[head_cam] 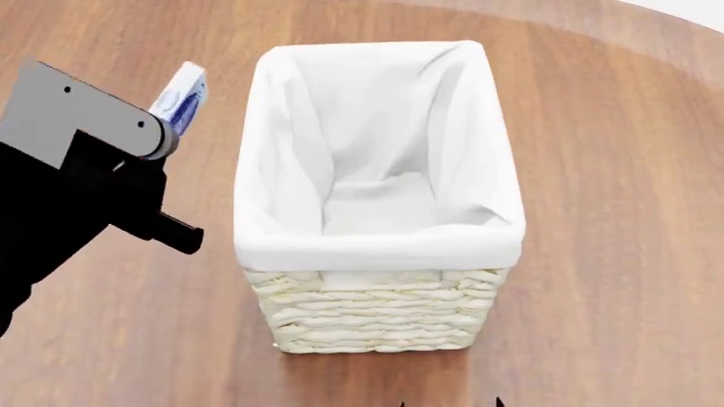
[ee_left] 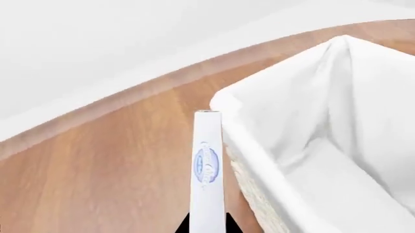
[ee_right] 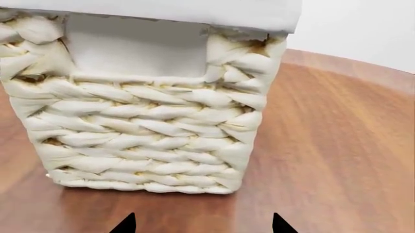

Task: Pick up the cream cheese box, and put it in the basket.

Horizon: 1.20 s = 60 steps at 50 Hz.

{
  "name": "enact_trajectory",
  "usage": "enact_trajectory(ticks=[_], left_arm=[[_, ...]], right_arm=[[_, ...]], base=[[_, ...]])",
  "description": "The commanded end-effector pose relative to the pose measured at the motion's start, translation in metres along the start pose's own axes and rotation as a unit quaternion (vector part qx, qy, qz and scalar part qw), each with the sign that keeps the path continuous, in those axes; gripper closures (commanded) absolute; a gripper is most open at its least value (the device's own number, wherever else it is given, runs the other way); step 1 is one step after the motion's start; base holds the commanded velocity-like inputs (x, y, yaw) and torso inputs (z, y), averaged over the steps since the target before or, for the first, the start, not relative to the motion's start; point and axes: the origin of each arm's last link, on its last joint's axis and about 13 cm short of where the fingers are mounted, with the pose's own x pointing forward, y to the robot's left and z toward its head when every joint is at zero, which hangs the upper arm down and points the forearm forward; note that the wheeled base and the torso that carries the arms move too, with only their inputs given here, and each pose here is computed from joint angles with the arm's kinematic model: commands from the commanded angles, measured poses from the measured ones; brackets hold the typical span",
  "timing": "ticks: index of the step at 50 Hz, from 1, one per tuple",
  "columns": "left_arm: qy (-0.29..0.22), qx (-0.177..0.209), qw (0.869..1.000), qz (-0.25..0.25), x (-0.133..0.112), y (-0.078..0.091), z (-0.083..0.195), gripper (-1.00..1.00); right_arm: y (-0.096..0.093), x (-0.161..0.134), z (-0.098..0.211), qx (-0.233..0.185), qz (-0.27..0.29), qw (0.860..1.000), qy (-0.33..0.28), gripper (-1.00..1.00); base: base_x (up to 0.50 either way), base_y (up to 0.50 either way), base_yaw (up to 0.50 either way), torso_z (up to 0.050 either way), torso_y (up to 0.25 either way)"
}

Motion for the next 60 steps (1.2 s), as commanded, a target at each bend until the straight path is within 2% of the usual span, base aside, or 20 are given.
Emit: enact_trajectory(ticks=[1, 6, 16, 24, 29, 32, 38, 41, 47, 48, 50, 51, 55, 57, 58, 60], left_arm=[[-0.034, 0.083, 0.995, -0.044, -0.035, -0.014, 0.047, 1.0], [-0.045, 0.115, 0.991, -0.056, -0.036, -0.017, 0.06, 1.0], [-0.067, 0.142, 0.985, -0.07, -0.052, -0.028, 0.089, 1.0], [-0.061, 0.135, 0.986, -0.074, -0.042, -0.028, 0.102, 1.0], [-0.066, 0.115, 0.988, -0.076, -0.03, -0.029, 0.112, 1.0], [-0.051, 0.105, 0.99, -0.077, -0.02, -0.032, 0.117, 1.0], [0.003, 0.119, 0.989, -0.088, 0.007, -0.04, 0.115, 1.0], [0.039, 0.134, 0.986, -0.091, 0.026, -0.044, 0.113, 1.0], [0.084, 0.161, 0.977, -0.111, 0.048, -0.06, 0.111, 1.0], [0.095, 0.153, 0.977, -0.112, 0.053, -0.062, 0.111, 1.0], [0.106, 0.163, 0.973, -0.124, 0.058, -0.07, 0.107, 1.0], [0.12, 0.149, 0.974, -0.119, 0.064, -0.071, 0.105, 1.0], [0.154, 0.139, 0.97, -0.124, 0.073, -0.073, 0.099, 1.0], [0.153, 0.149, 0.969, -0.12, 0.076, -0.074, 0.096, 1.0], [0.156, 0.138, 0.97, -0.125, 0.078, -0.074, 0.094, 1.0], [0.158, 0.141, 0.969, -0.124, 0.079, -0.075, 0.091, 1.0]], right_arm=[[0.001, 0.0, 0.0, -0.001, 0.001, 1.0, 0.0, -1.0], [0.001, 0.0, 0.0, -0.001, 0.002, 1.0, 0.0, -1.0], [0.001, -0.001, -0.001, -0.002, 0.004, 1.0, -0.002, -1.0], [0.002, -0.001, -0.001, -0.002, 0.005, 1.0, -0.001, -1.0], [0.002, -0.002, 0.0, -0.002, 0.006, 1.0, -0.002, -1.0], [0.001, -0.002, 0.0, -0.001, 0.006, 1.0, -0.002, -1.0], [0.001, -0.002, 0.002, 0.001, 0.006, 1.0, -0.005, -1.0], [0.001, -0.003, 0.002, 0.002, 0.007, 1.0, -0.005, -1.0], [0.002, -0.007, 0.004, 0.005, 0.016, 1.0, -0.009, -1.0], [0.002, -0.008, 0.004, 0.002, 0.019, 1.0, -0.012, -1.0], [0.002, -0.008, 0.004, 0.005, 0.019, 1.0, -0.01, -1.0], [0.003, -0.009, 0.004, 0.003, 0.021, 1.0, -0.011, -1.0], [0.002, -0.01, 0.004, 0.005, 0.023, 1.0, -0.012, -1.0], [0.002, -0.01, 0.004, 0.005, 0.023, 1.0, -0.012, -1.0], [0.002, -0.01, 0.004, 0.005, 0.023, 1.0, -0.012, -1.0], [0.003, -0.011, 0.004, 0.005, 0.024, 1.0, -0.011, -1.0]], base=[[0.0, 0.0, 0.0, 0.0, 0.0], [0.0, 0.0, 0.0, 0.0, 0.0], [0.0, 0.0, 0.0, 0.0, 0.002], [0.0, 0.0, 0.0, 0.0, 0.0], [0.0, 0.0, 0.0, 0.0, 0.0], [0.0, 0.0, 0.0, 0.0, 0.0], [0.0, 0.0, 0.0, 0.0, 0.0], [0.0, 0.0, 0.0, 0.0, 0.0], [0.0, 0.0, 0.0, 0.0, 0.002], [0.0, 0.0, 0.0, 0.0, 0.0], [0.0, 0.0, 0.0, 0.0, 0.0], [0.0, 0.0, 0.0, 0.0, 0.0], [0.0, 0.0, 0.0, 0.0, 0.0], [0.0, 0.0, 0.0, 0.0, 0.0], [0.0, 0.0, 0.0, 0.0, 0.0], [0.0, 0.0, 0.0, 0.0, 0.005]])
